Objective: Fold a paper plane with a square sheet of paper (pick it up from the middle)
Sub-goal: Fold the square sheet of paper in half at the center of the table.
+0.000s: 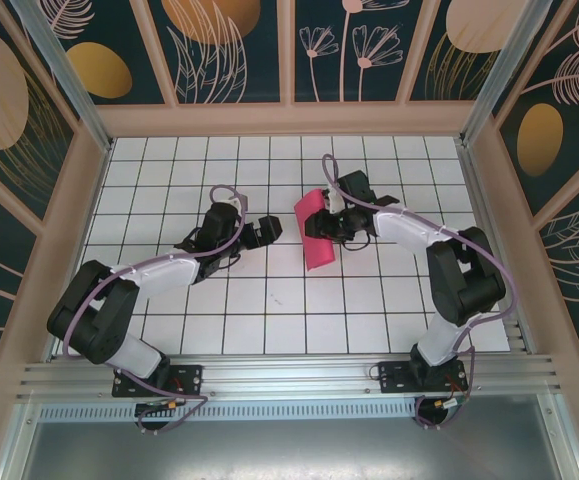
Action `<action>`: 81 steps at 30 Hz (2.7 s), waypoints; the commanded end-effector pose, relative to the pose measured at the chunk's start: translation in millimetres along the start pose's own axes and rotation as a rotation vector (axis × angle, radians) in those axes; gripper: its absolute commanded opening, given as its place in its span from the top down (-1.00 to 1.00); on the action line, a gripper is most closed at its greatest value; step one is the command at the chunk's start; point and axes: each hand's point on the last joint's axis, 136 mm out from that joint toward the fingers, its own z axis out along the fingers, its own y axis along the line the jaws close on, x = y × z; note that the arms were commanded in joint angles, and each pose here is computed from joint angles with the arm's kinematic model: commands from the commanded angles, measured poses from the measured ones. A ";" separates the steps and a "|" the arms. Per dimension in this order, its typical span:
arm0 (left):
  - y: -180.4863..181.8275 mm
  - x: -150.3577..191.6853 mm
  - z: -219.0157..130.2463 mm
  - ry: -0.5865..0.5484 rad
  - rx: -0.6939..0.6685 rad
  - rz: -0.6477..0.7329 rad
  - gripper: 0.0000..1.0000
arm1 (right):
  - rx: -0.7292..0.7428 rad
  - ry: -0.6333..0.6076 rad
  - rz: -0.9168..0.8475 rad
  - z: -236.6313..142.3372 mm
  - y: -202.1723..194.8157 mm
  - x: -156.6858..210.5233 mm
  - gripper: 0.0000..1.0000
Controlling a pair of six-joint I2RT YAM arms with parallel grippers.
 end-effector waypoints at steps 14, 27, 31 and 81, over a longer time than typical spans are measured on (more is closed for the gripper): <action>-16.1 -0.9 2.0 0.009 0.071 0.005 -0.97 | 0.113 -0.005 0.138 18.1 -42.0 17.8 -0.17; -16.7 -0.4 1.9 0.017 0.070 0.009 -0.97 | 0.262 -0.062 0.137 -7.2 -62.1 11.5 -0.79; -16.7 0.4 2.7 0.021 0.071 0.010 -0.97 | 0.301 -0.095 0.150 -18.8 -71.1 7.5 -0.91; -98.2 86.7 78.2 0.339 0.356 -0.065 0.15 | 0.232 -0.080 0.189 -16.4 -106.0 5.4 -0.67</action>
